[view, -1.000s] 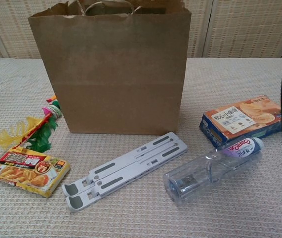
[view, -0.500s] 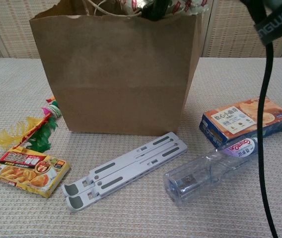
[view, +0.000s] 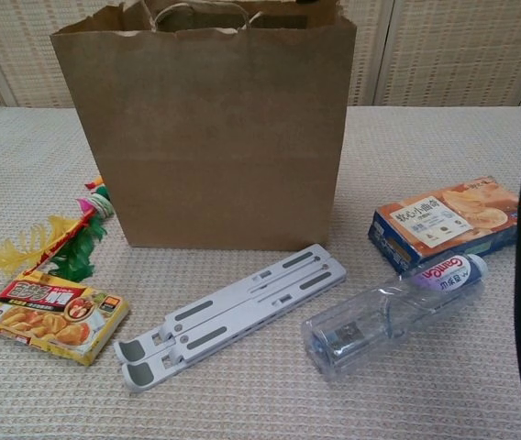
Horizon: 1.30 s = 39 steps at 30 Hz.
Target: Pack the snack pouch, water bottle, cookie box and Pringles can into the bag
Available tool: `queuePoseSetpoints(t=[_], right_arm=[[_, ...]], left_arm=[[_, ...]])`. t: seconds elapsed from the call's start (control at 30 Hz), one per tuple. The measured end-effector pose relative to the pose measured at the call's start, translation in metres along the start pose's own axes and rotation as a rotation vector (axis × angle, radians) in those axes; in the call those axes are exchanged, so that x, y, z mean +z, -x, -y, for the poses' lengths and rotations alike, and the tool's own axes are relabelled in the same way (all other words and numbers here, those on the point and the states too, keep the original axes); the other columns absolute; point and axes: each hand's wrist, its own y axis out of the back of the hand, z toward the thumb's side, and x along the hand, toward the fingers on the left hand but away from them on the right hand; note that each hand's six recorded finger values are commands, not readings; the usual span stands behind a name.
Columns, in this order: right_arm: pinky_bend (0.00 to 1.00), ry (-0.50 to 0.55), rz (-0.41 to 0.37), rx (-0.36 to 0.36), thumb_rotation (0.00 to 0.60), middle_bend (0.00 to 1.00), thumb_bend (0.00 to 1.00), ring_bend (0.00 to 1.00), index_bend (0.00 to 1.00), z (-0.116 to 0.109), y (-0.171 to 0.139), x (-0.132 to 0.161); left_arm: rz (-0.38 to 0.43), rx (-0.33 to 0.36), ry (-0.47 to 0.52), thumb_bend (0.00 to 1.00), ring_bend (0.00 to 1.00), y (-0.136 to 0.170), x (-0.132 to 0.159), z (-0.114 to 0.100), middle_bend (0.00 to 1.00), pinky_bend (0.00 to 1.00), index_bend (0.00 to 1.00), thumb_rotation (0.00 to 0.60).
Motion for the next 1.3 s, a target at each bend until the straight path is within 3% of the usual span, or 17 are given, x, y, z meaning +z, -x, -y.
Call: queuePoseSetpoints(t=[0.1,0.27,0.5,0.63,0.83,1.03,1.3], right_arm=[[0.14,-0.016,-0.003,-0.006,0.6,0.11,0.1,0.06,0.0,0.001,-0.013,-0.021],[0.14,-0.025,-0.016,0.032,0.6,0.11,0.11,0.06,0.0,0.021,-0.049,-0.066],[0.13,-0.029,-0.103,0.151,0.6,0.11,0.11,0.06,0.0,0.067,-0.104,-0.114],[0.12,-0.041,-0.193,0.255,0.6,0.11,0.08,0.06,0.0,0.1,-0.134,-0.132],[0.1,-0.083,-0.347,0.396,0.6,0.11,0.04,0.05,0.0,0.137,-0.162,-0.12],[0.1,-0.111,-0.436,0.438,0.6,0.11,0.04,0.05,0.0,0.16,-0.168,-0.085],[0.1,-0.108,-0.458,0.519,0.6,0.11,0.04,0.06,0.01,0.189,-0.163,-0.048]], left_arm=[[0.0,0.0,-0.002,0.35,0.0,0.0,0.0,0.0,0.0,0.0,0.0,0.6],[-0.002,0.002,-0.009,0.35,0.0,0.0,0.001,0.0,0.0,0.0,0.0,0.6],[-0.01,0.01,-0.02,0.35,0.0,0.0,0.002,0.0,0.0,0.0,0.0,0.6],[-0.016,0.013,-0.028,0.35,0.0,0.0,0.002,0.001,0.0,0.0,0.0,0.6],[-0.024,0.018,-0.029,0.35,0.0,0.001,0.003,0.001,0.0,0.0,0.0,0.6],[-0.02,0.015,-0.021,0.35,0.0,0.001,0.002,0.001,0.0,0.0,0.0,0.6],[-0.009,0.008,-0.01,0.36,0.0,0.0,0.002,0.0,0.0,0.0,0.0,0.6]])
